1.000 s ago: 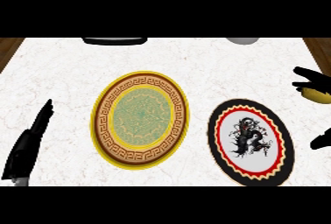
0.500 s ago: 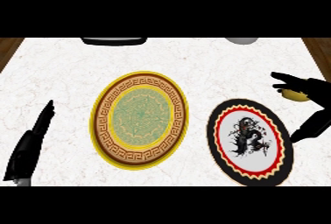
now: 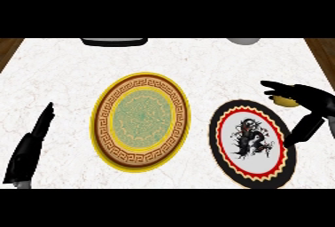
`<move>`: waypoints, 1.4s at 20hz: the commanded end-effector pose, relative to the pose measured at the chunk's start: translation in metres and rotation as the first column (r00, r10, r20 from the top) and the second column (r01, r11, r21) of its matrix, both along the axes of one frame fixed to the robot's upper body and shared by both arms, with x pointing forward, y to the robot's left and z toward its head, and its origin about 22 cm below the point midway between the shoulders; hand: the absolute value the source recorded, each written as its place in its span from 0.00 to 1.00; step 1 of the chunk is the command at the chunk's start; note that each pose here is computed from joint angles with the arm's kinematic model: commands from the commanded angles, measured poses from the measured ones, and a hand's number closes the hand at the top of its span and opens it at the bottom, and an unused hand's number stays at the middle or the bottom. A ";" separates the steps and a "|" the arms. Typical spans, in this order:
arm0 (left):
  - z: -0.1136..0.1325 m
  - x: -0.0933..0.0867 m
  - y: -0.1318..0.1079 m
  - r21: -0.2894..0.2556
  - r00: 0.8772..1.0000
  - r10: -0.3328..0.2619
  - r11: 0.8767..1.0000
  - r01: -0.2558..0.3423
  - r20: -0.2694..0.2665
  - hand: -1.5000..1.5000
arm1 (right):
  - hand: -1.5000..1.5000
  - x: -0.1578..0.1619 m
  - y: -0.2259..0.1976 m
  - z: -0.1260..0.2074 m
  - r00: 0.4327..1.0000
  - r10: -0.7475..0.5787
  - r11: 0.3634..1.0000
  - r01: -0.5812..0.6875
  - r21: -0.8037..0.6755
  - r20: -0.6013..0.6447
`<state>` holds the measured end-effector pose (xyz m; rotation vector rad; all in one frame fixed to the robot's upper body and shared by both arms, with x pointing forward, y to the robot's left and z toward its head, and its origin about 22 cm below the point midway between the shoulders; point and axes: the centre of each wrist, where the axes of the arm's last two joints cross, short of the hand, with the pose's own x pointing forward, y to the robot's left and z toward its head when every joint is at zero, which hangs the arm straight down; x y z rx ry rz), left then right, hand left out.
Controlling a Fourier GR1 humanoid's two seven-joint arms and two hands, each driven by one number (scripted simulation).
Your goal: Pick the lemon from the plate and place it in the plate
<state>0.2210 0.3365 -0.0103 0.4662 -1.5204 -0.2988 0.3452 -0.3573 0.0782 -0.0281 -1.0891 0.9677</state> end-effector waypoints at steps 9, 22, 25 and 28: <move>0.006 0.007 -0.003 -0.006 1.000 0.002 1.000 -0.002 -0.020 0.50 | 0.00 0.002 0.029 -0.032 0.999 0.040 0.999 -0.040 -0.016 -0.019; 0.018 0.007 0.009 0.009 1.000 -0.030 1.000 0.030 0.008 0.50 | 1.00 0.026 0.025 -0.022 0.977 0.100 0.988 -0.076 -0.132 0.188; 0.013 0.016 -0.012 0.003 0.998 -0.066 0.998 0.065 0.018 0.50 | 1.00 0.048 0.065 0.011 0.923 0.240 0.917 -0.114 -0.383 0.301; 0.012 0.018 -0.014 0.019 0.998 -0.066 0.998 0.065 0.024 0.50 | 1.00 0.056 0.058 0.007 0.891 0.303 0.863 -0.106 -0.494 0.339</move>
